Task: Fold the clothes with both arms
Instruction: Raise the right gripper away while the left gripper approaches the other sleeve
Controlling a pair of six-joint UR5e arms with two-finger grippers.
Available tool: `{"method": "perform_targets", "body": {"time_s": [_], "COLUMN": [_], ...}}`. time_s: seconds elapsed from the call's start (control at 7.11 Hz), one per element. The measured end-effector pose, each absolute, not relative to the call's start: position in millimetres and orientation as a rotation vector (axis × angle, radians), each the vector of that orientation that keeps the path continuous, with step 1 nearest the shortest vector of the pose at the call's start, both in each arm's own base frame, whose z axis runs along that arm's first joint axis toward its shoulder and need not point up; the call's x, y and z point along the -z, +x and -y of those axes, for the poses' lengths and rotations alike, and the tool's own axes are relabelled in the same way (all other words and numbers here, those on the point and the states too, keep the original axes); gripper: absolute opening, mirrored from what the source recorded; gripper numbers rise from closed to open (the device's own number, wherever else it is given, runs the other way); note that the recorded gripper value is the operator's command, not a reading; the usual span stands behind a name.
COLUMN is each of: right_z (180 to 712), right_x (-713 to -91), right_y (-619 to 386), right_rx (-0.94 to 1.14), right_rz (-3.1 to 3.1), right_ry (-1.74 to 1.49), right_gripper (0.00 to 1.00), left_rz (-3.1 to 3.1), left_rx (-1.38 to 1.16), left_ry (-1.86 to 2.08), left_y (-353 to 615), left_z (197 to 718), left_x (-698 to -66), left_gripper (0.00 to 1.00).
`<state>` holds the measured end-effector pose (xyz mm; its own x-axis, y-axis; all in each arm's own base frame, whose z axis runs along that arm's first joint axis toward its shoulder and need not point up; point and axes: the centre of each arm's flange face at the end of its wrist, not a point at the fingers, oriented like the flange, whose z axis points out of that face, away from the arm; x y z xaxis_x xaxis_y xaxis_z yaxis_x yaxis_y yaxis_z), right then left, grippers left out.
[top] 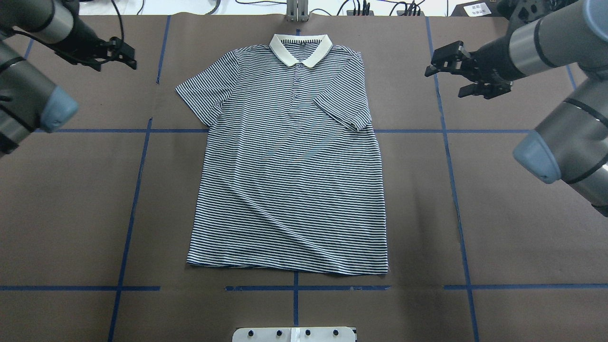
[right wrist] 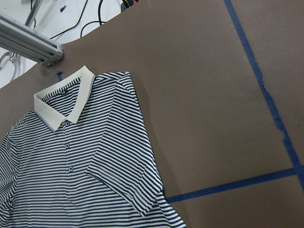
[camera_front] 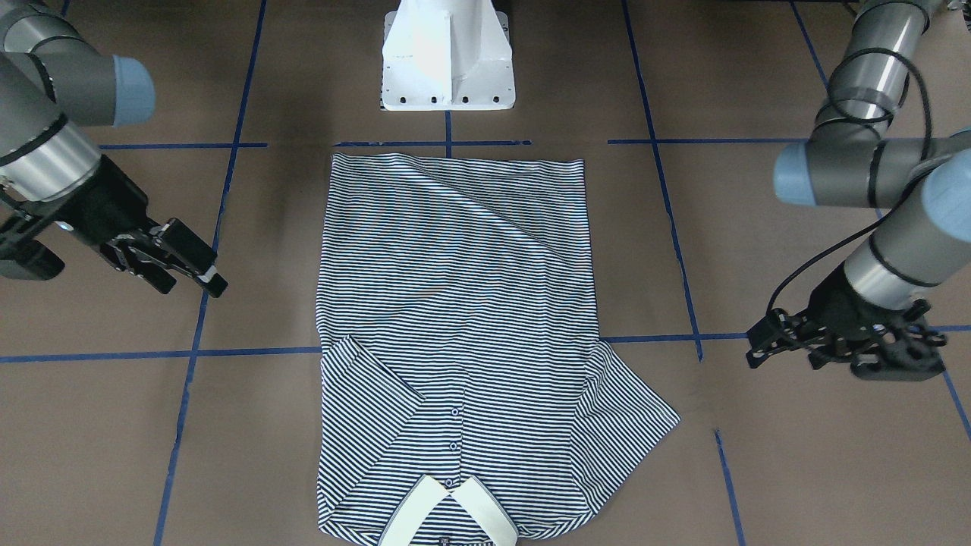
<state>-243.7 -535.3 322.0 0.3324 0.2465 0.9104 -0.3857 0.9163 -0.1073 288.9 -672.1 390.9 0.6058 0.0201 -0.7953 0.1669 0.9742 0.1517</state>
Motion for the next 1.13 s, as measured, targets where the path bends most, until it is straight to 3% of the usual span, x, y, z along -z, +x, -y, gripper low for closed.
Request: {"method": "perform_targets", "body": {"time_s": [0.28,0.42,1.13], "right_z": [523,522,519], "right_x": [-333,-335,-336], "right_y": [-228,-227,-240], "right_rx": [-0.405,-0.407,-0.394], "right_rz": [1.156,1.154,1.151], "right_ry": [0.137,0.134,0.12], "right_gripper": [1.0,1.0,1.0], "left_rz": [-0.933,-0.919,-0.809], "left_rx": [0.089,0.092,0.106], "left_ry": [0.188,0.206,0.257], "left_y": [361,378,421], "left_z": [697,704,708], "left_x": [-365,-371,-409], "left_gripper": [0.67,0.63,0.55]}}
